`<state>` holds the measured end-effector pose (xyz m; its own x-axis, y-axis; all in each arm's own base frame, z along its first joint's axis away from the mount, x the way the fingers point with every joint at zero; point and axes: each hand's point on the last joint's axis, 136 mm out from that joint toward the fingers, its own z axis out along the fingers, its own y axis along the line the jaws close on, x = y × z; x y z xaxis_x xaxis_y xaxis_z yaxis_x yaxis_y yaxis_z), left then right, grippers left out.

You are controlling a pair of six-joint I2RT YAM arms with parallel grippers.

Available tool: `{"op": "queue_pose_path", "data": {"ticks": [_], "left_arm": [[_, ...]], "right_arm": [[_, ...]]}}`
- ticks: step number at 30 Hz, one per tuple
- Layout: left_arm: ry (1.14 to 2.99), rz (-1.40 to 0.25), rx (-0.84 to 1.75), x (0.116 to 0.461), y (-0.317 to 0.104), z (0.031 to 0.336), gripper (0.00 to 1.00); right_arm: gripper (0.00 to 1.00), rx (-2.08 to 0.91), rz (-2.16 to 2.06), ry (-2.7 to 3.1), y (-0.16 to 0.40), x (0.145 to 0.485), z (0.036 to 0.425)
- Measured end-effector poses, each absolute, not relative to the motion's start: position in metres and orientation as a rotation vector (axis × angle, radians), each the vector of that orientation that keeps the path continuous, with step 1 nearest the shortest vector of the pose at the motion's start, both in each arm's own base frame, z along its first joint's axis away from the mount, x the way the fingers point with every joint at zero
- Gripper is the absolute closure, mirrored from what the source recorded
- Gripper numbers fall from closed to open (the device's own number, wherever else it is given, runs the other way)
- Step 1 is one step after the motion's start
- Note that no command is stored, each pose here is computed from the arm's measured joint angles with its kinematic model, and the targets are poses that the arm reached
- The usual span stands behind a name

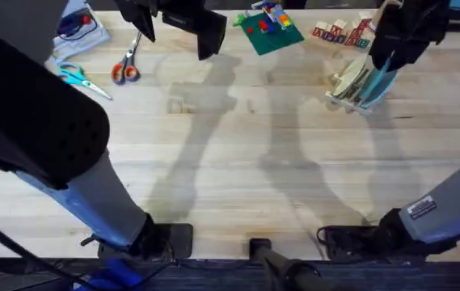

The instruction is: Pick up the plates from the table one by one and place each into a slot on the dish rack.

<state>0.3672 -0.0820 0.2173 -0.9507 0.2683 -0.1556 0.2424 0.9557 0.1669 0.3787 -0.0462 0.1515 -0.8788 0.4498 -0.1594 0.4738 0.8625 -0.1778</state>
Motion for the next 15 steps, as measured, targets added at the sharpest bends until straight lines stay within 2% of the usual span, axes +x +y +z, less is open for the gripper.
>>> {"op": "queue_pose_path", "data": {"ticks": [15], "left_arm": [[2.931,0.217,0.386,0.367,-0.082,0.217,0.007]], "right_arm": [[0.97,0.73,-0.321,2.968,-0.044,0.382,0.133]]}}
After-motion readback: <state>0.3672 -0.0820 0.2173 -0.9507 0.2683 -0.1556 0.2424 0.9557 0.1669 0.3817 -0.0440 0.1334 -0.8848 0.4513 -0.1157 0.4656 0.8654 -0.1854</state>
